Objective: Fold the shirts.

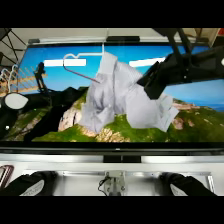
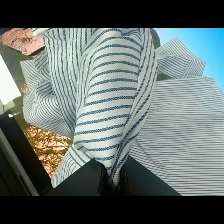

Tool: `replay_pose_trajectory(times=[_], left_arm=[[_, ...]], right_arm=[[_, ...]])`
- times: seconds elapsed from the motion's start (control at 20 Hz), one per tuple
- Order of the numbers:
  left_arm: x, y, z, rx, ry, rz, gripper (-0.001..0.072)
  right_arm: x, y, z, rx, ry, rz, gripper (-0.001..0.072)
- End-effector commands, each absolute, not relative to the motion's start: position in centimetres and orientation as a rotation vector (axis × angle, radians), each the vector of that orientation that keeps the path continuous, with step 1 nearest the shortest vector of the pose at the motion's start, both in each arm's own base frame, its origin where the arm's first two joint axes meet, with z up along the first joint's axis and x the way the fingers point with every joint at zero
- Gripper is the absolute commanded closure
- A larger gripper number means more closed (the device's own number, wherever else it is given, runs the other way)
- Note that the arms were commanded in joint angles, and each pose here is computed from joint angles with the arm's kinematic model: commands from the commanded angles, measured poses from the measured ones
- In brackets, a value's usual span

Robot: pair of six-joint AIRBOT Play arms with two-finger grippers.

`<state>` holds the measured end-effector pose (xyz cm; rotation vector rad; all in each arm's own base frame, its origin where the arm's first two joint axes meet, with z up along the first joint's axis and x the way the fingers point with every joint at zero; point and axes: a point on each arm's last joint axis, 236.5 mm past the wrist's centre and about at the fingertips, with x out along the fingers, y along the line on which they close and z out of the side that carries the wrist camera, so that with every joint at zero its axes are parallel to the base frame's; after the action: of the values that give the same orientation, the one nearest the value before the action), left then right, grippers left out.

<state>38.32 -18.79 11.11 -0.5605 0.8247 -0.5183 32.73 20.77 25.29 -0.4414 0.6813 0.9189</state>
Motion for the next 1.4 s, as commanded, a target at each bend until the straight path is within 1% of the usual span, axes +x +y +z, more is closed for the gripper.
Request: replay_pose_trajectory(times=[0.0, 0.15, 0.3, 0.4, 0.6, 0.85, 0.9, 0.95, 1.05, 1.15, 1.2, 1.25, 1.3, 1.35], left_arm=[[38.1, -15.6, 12.1, -0.589, 0.847, -0.489, 0.0219], [35.5, -15.4, 11.3, -0.630, 0.908, -0.480, 0.0233], [33.0, -17.8, 7.7, -0.720, 0.964, -0.439, 0.0232], [33.1, -20.3, 6.5, -0.761, 0.921, -0.424, 0.0232], [34.1, -24.8, 6.9, -0.826, 0.810, -0.419, 0.0235], [34.6, -23.5, 5.4, -0.782, 0.836, -0.386, 0.0238], [34.4, -23.1, 5.4, -0.773, 0.847, -0.385, 0.0263], [34.2, -23.1, 5.2, -0.769, 0.860, -0.386, 0.0322], [33.4, -24.2, 4.7, -0.766, 0.893, -0.404, 0.0322], [33.0, -25.8, 4.2, -0.813, 0.909, -0.397, 0.0322], [33.4, -26.4, 4.0, -0.838, 0.895, -0.384, 0.0358], [33.9, -26.5, 3.9, -0.851, 0.876, -0.370, 0.0549], [34.6, -26.0, 4.0, -0.854, 0.846, -0.355, 0.0647], [35.6, -24.9, 4.4, -0.869, 0.814, -0.328, 0.0648]], right_arm=[[32.8, 20.9, 25.4, -0.434, 0.677, 0.917, 0.0627], [32.8, 20.9, 25.4, -0.434, 0.677, 0.917, 0.0626], [32.8, 20.9, 25.4, -0.431, 0.678, 0.915, 0.0626], [32.9, 20.9, 25.4, -0.431, 0.679, 0.915, 0.0627], [32.9, 20.9, 25.3, -0.428, 0.681, 0.914, 0.0626], [32.8, 20.9, 25.3, -0.425, 0.683, 0.913, 0.0626], [32.8, 20.9, 25.3, -0.425, 0.683, 0.913, 0.0626], [32.9, 20.9, 25.3, -0.426, 0.683, 0.913, 0.0626], [32.9, 20.9, 25.3, -0.426, 0.683, 0.913, 0.0626], [32.9, 20.9, 25.3, -0.426, 0.683, 0.913, 0.0626], [32.9, 20.9, 25.3, -0.426, 0.682, 0.912, 0.0626], [32.9, 20.9, 25.3, -0.425, 0.682, 0.913, 0.0626], [32.9, 20.9, 25.3, -0.426, 0.683, 0.913, 0.0626], [32.9, 20.9, 25.3, -0.426, 0.683, 0.913, 0.0626]])
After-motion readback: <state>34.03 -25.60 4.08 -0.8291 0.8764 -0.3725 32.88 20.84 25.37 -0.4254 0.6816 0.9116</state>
